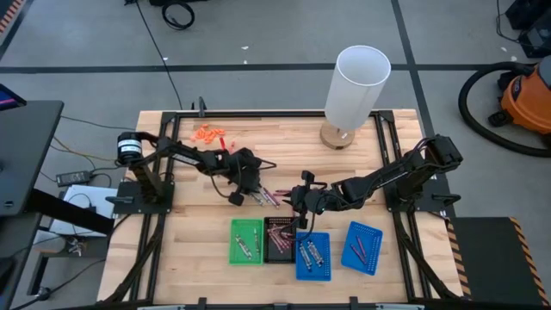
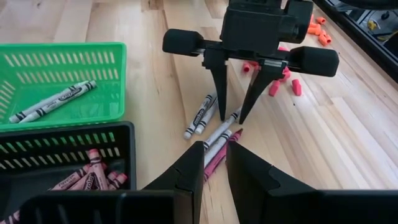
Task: Sort crayons
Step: Put the white crayon into the green bin
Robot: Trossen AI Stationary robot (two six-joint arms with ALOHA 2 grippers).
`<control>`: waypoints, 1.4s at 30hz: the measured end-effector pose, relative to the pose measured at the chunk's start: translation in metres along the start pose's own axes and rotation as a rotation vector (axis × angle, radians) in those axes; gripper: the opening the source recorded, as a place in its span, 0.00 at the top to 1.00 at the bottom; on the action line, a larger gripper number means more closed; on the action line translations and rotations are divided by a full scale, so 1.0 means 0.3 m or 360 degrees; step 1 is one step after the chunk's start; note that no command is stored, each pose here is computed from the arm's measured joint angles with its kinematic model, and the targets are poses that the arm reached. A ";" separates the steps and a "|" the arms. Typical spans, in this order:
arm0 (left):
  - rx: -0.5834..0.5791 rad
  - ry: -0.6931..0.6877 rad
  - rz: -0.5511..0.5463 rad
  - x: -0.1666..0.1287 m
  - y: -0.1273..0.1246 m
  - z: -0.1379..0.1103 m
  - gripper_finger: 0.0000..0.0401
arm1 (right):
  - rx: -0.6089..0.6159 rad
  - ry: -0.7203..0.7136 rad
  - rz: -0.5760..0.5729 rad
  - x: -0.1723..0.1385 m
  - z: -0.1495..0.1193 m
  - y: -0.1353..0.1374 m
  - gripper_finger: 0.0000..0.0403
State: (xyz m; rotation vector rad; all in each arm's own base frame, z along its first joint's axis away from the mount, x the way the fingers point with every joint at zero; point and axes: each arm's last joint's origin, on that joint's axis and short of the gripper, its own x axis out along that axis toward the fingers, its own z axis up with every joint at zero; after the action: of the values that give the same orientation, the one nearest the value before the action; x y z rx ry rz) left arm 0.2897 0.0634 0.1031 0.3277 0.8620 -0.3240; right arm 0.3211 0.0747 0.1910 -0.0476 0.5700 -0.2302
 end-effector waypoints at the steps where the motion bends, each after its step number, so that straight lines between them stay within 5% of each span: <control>1: 0.0002 -0.0002 -0.0011 -0.001 0.002 -0.003 0.72 | 0.0000 0.0000 0.0000 0.000 0.000 0.000 0.81; 11: 0.0061 -0.0012 -0.0057 -0.005 0.006 -0.015 0.97 | 0.0002 0.0000 0.0002 0.000 0.000 0.001 0.81; 28: 0.0164 0.0027 0.0072 -0.078 -0.009 0.020 0.96 | 0.0062 0.0046 -0.0092 0.005 -0.010 -0.018 0.81; 42: 0.0154 -0.0122 0.0175 -0.200 -0.066 0.128 0.96 | 0.0280 0.0325 -0.0357 0.060 -0.165 -0.207 0.81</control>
State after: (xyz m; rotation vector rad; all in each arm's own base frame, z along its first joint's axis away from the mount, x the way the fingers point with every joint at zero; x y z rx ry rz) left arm 0.2714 0.0387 0.1702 0.4479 0.7518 -0.2750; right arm 0.2965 0.0111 0.1467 0.0842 0.7464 -0.5067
